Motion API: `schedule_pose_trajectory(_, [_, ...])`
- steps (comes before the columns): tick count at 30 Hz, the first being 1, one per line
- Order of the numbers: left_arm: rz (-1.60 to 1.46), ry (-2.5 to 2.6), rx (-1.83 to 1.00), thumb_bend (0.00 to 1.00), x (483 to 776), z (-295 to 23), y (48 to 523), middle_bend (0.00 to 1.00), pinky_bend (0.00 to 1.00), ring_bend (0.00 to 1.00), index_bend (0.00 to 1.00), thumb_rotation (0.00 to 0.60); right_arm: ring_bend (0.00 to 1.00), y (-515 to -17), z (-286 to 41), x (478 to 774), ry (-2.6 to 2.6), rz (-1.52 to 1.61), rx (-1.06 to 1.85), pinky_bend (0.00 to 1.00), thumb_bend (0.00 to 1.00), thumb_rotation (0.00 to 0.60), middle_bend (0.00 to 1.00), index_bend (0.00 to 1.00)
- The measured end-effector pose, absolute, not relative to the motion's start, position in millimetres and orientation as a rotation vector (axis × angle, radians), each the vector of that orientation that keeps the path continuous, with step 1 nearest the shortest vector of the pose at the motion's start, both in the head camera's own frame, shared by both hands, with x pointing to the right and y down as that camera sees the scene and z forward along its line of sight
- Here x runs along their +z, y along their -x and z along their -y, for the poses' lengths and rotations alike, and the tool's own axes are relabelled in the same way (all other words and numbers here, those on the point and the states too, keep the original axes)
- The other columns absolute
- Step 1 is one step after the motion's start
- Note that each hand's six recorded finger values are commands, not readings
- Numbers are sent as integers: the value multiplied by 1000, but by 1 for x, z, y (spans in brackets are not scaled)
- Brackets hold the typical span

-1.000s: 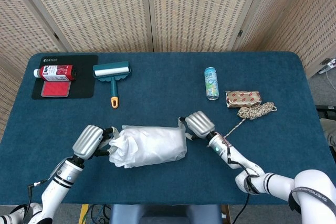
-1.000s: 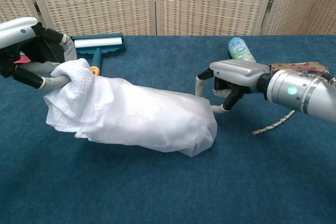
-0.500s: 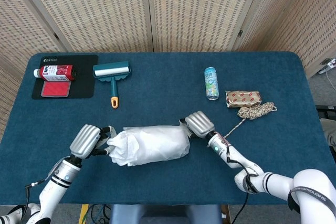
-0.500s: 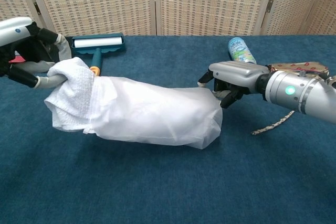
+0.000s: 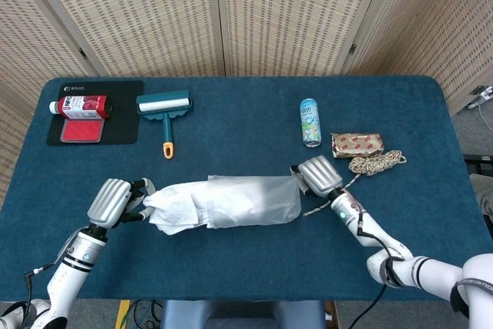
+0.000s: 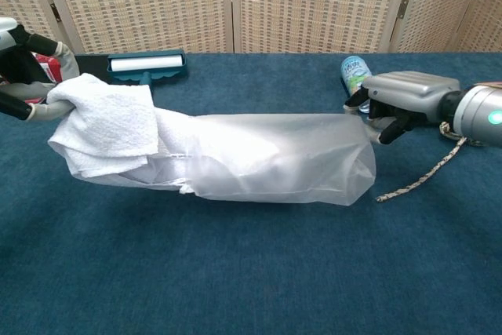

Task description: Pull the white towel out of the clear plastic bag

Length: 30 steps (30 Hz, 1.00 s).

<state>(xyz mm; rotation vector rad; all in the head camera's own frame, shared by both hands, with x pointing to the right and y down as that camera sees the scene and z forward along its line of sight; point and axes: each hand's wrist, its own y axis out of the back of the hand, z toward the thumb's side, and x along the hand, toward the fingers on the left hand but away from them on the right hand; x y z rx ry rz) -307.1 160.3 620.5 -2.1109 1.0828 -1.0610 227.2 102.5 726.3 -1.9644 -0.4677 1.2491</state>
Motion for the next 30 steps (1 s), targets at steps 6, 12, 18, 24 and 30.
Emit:
schedule_pose_trajectory(6, [-1097, 2091, -1073, 590, 618, -157, 314, 1000, 987, 920, 718, 600, 1000, -267, -93, 706, 1872, 495, 1331, 1000, 602, 600, 1000, 653])
schedule_pose_trajectory(12, [-1094, 2084, -1076, 590, 618, -157, 315, 1000, 987, 920, 718, 600, 1000, -304, -92, 682, 1789, 539, 1410, 1000, 601, 600, 1000, 653])
schedule_pose_trajectory(18, [-1100, 2073, -1080, 590, 616, -157, 318, 1000, 987, 920, 718, 600, 1000, -330, -96, 673, 1721, 529, 1481, 1000, 591, 600, 1000, 653])
schedule_pose_trajectory(24, [-1106, 2061, -1093, 590, 615, -157, 323, 1000, 987, 920, 718, 600, 1000, -348, -99, 667, 1689, 561, 1528, 1000, 578, 600, 1000, 643])
schedule_pose_trajectory(30, [-1072, 2054, -1102, 581, 616, -161, 325, 1000, 977, 886, 513, 600, 933, -355, -100, 663, 1681, 586, 1531, 953, 258, 600, 931, 250])
